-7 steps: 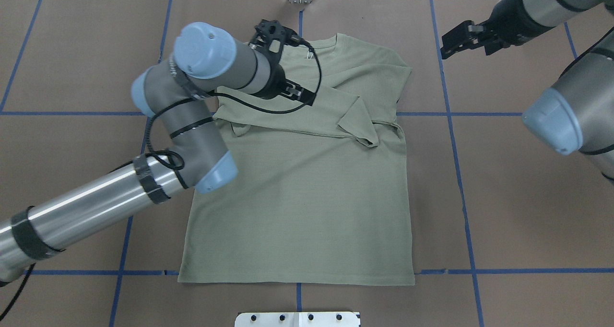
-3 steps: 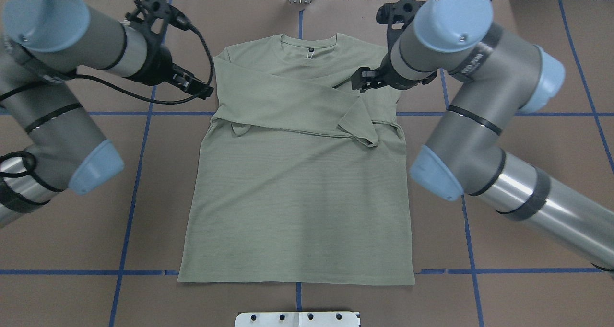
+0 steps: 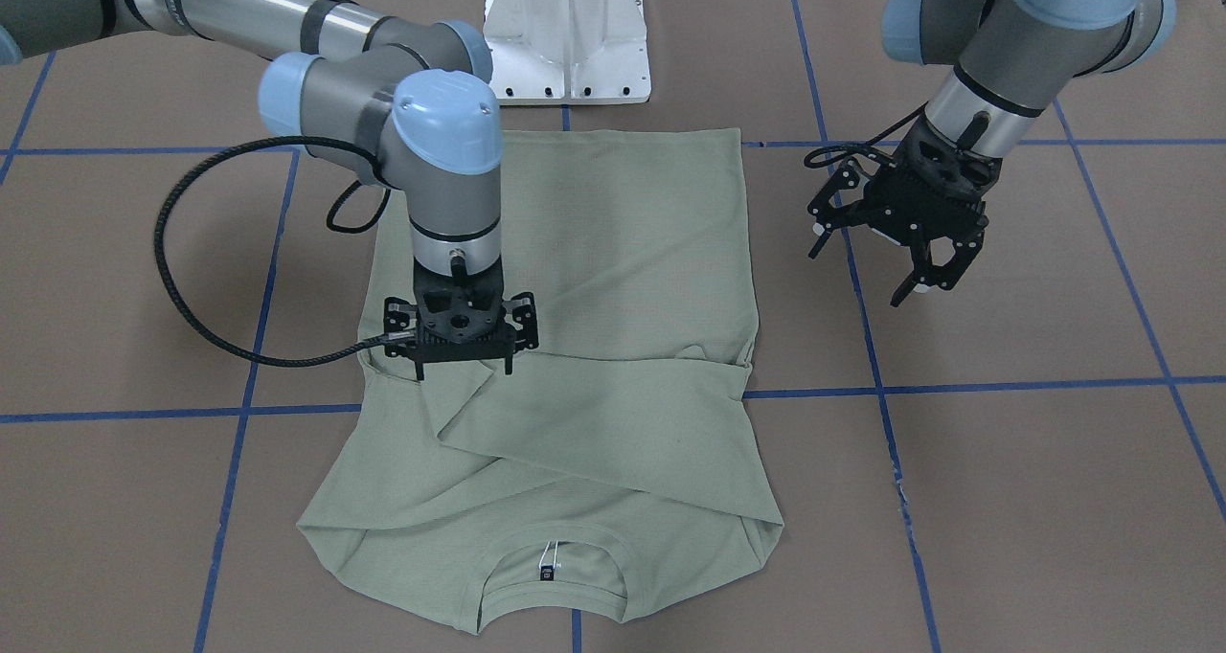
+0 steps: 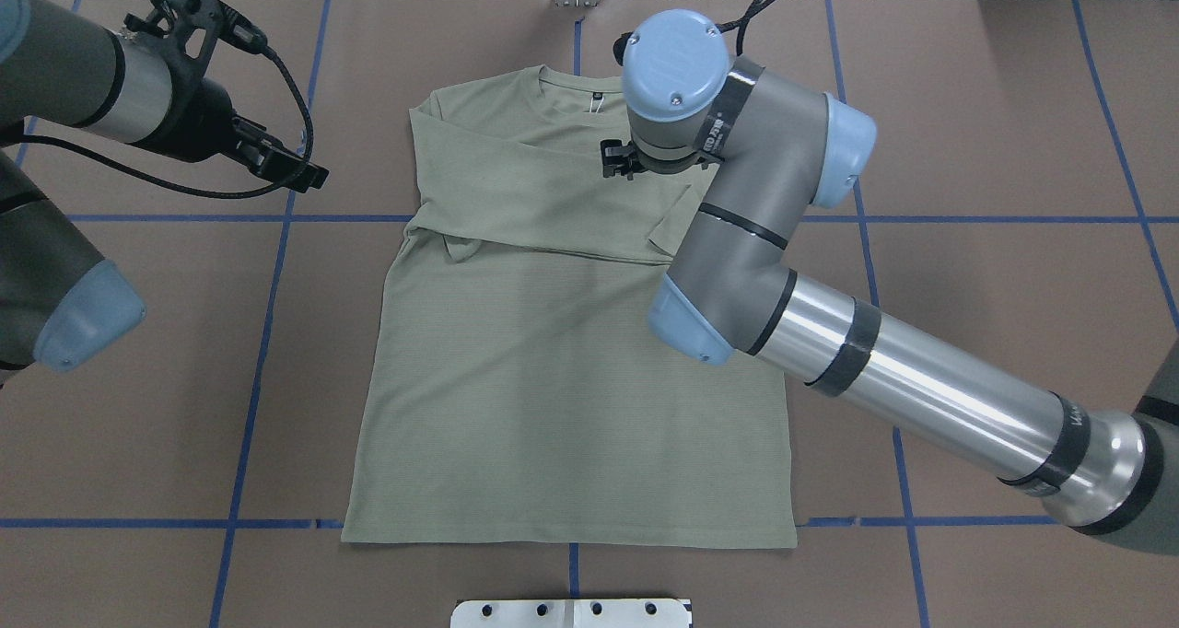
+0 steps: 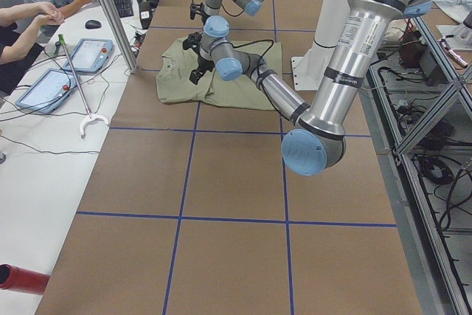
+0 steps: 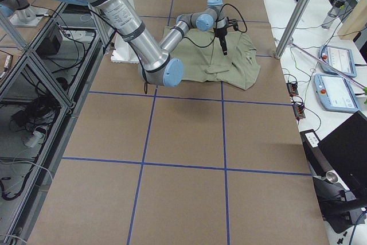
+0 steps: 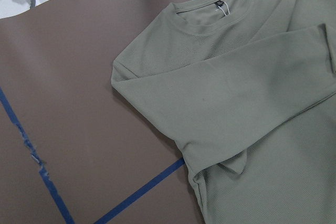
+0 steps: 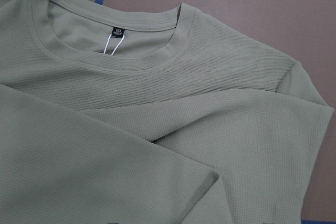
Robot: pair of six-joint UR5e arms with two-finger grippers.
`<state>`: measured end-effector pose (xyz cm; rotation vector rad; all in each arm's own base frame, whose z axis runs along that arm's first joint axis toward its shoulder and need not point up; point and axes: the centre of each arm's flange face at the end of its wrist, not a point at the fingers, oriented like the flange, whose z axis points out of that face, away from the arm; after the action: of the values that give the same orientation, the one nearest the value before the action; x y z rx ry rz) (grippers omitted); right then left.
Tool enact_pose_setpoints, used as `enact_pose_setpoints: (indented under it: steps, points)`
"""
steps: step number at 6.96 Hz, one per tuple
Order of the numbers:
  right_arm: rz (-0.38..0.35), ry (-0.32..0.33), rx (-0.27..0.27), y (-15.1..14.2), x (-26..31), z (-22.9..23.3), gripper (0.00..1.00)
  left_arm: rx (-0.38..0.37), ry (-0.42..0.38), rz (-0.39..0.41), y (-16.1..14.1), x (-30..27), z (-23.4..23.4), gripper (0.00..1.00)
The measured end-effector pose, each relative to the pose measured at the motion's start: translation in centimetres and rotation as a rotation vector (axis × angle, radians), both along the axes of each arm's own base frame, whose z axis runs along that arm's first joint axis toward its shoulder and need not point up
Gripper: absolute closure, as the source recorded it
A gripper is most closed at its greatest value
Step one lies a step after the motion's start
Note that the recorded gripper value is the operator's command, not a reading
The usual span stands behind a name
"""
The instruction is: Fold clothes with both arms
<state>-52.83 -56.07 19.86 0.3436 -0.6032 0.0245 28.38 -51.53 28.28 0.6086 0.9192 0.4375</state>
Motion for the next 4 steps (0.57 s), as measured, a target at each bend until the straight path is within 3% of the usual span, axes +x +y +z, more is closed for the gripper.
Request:
enact_pose_setpoints:
  steps: [4]
  points:
    - [-0.045,0.117,0.040,2.3,-6.0,2.5,0.35,-0.014,-0.002,-0.003,-0.1,-0.1,0.6,0.00]
